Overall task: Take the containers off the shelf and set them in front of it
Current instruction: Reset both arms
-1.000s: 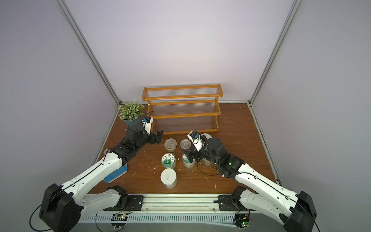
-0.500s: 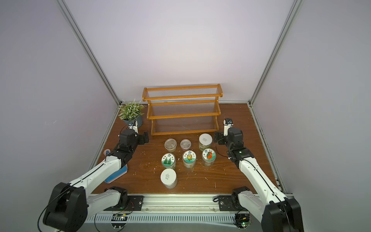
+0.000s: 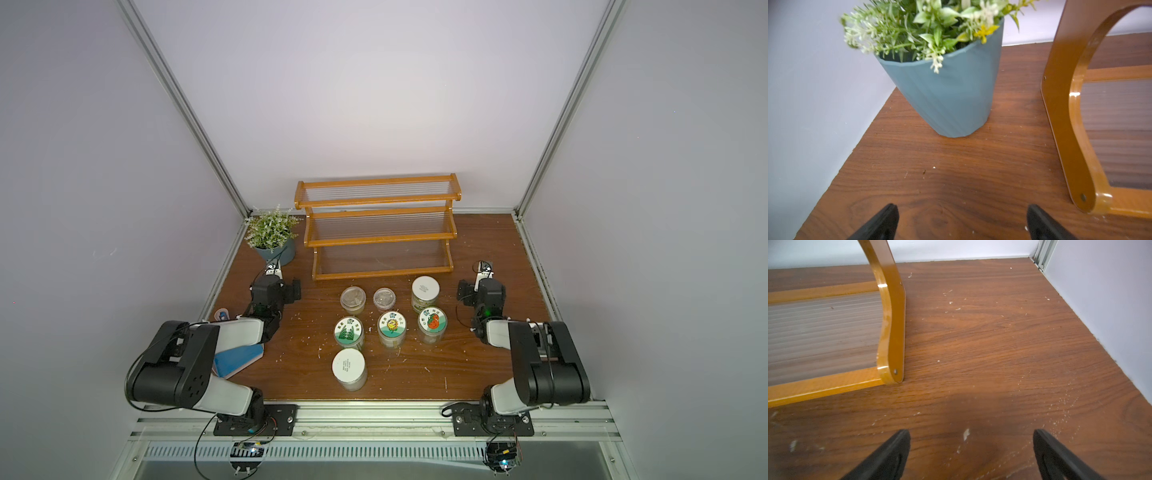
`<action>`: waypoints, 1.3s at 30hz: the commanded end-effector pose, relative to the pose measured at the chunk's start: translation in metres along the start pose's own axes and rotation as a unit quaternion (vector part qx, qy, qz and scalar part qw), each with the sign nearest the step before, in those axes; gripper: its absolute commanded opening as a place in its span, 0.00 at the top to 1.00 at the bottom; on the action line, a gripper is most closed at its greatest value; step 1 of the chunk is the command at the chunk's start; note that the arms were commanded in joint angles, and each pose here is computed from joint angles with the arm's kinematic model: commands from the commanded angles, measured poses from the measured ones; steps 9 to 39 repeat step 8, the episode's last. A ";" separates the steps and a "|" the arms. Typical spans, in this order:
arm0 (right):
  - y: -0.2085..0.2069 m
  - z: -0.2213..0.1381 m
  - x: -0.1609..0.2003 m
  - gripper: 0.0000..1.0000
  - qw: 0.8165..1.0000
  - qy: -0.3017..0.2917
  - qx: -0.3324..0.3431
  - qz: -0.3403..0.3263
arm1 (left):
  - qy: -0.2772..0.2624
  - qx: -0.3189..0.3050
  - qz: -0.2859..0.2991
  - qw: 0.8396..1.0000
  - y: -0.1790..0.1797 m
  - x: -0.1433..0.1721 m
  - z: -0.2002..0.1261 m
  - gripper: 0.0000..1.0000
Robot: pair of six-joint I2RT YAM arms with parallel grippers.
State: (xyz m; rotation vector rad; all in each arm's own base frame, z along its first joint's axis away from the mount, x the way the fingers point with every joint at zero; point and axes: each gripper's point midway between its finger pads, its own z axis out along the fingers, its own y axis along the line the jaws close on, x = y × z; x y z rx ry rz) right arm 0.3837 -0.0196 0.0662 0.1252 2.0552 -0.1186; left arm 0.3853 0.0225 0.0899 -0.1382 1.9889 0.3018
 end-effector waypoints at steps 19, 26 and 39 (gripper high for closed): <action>0.017 0.000 -0.052 0.01 0.994 -0.089 -0.058 -0.011 | -0.052 0.010 -0.013 0.999 0.001 -0.028 0.005 0.01; 0.017 0.000 -0.052 0.01 0.994 -0.089 -0.058 -0.011 | -0.052 0.010 -0.013 0.999 0.001 -0.028 0.005 0.01; 0.017 0.000 -0.052 0.01 0.994 -0.089 -0.058 -0.011 | -0.052 0.010 -0.013 0.999 0.001 -0.028 0.005 0.01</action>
